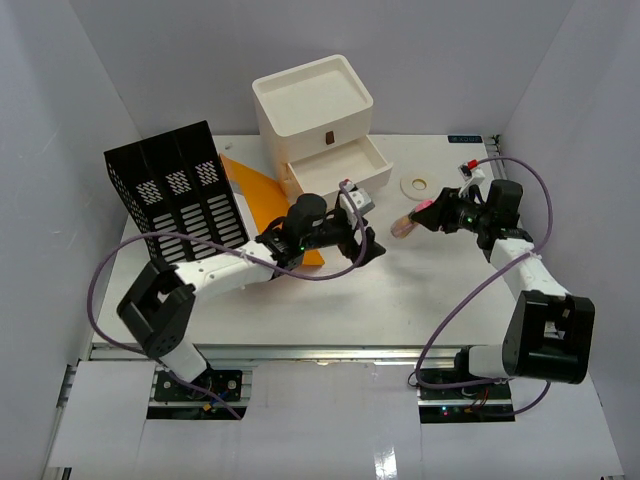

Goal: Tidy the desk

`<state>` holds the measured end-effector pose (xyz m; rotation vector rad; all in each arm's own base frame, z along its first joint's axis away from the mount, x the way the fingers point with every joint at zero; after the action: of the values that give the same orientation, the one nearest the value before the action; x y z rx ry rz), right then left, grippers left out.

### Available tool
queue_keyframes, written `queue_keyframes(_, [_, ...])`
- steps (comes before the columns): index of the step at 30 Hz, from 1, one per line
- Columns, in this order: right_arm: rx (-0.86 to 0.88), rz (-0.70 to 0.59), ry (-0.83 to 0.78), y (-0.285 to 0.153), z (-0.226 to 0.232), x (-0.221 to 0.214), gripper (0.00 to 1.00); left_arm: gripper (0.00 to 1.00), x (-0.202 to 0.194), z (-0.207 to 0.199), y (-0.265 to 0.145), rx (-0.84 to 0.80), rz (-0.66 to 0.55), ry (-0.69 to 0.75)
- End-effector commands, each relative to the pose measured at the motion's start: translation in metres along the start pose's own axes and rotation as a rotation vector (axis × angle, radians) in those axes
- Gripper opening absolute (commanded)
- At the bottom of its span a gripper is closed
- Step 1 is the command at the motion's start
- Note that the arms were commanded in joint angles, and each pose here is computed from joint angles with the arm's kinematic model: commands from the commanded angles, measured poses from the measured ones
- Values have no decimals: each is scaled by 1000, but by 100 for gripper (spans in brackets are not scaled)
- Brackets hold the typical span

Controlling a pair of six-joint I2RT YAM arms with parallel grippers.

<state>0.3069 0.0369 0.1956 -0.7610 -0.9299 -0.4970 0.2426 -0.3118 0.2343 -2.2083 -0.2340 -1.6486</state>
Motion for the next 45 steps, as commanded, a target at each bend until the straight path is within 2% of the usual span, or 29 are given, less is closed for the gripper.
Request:
queue_keyframes(1, [301,-40,44,-19,44,4,8,98,27,10,37,-17,-42,202])
queue_keyframes(8, [415,-48,50,-31,62,2,8,98,34,6,87,-45,-8,248])
queue_keyframes(15, [446,-73,53,-36,68,8,8,92,16,-2,95,-53,49,249])
queue_keyframes(19, [455,-83,54,-35,69,9,8,75,11,-3,94,-56,85,239])
queue_keyframes(22, [463,-87,39,-36,69,9,11,53,12,-2,95,-43,104,234])
queue_keyframes(24, [464,-92,16,-36,70,8,21,34,14,-2,94,-39,104,233])
queue_keyframes(25, [462,-96,2,-37,69,8,29,25,15,-2,94,-36,100,232])
queue_keyframes(26, [461,-101,-16,-37,69,7,42,15,17,-3,93,-33,97,233])
queue_keyframes(27, [462,-104,-34,-37,69,7,59,7,18,-2,92,-23,95,233])
queue_keyframes(28, [466,-110,-64,-37,68,6,70,3,19,-2,91,-15,93,235])
queue_keyframes(29, [470,-118,-102,-38,68,6,76,0,20,-2,90,-9,91,238])
queue_keyframes(32, [473,-143,-194,-41,65,6,90,0,23,2,83,41,106,261])
queue_keyframes(34, [422,-168,-221,-45,56,9,94,0,23,9,76,79,132,275])
queue_keyframes(39, [320,-219,-254,-65,29,7,98,0,32,43,45,165,179,257])
queue_keyframes(45, [295,-236,-280,-77,19,-4,98,0,80,91,34,387,187,351])
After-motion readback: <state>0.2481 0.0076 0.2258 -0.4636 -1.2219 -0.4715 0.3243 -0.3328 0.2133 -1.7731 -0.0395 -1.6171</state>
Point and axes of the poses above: each gripper's point midway between its finger pads, its own y axis out along the fingers, its own z axis along the line the jaws close on, x = y × z, the point moved 9 cm from there along -y, back along the fingers, and after that the axes turned 7 degrees about -y, right-handed, at the moved point
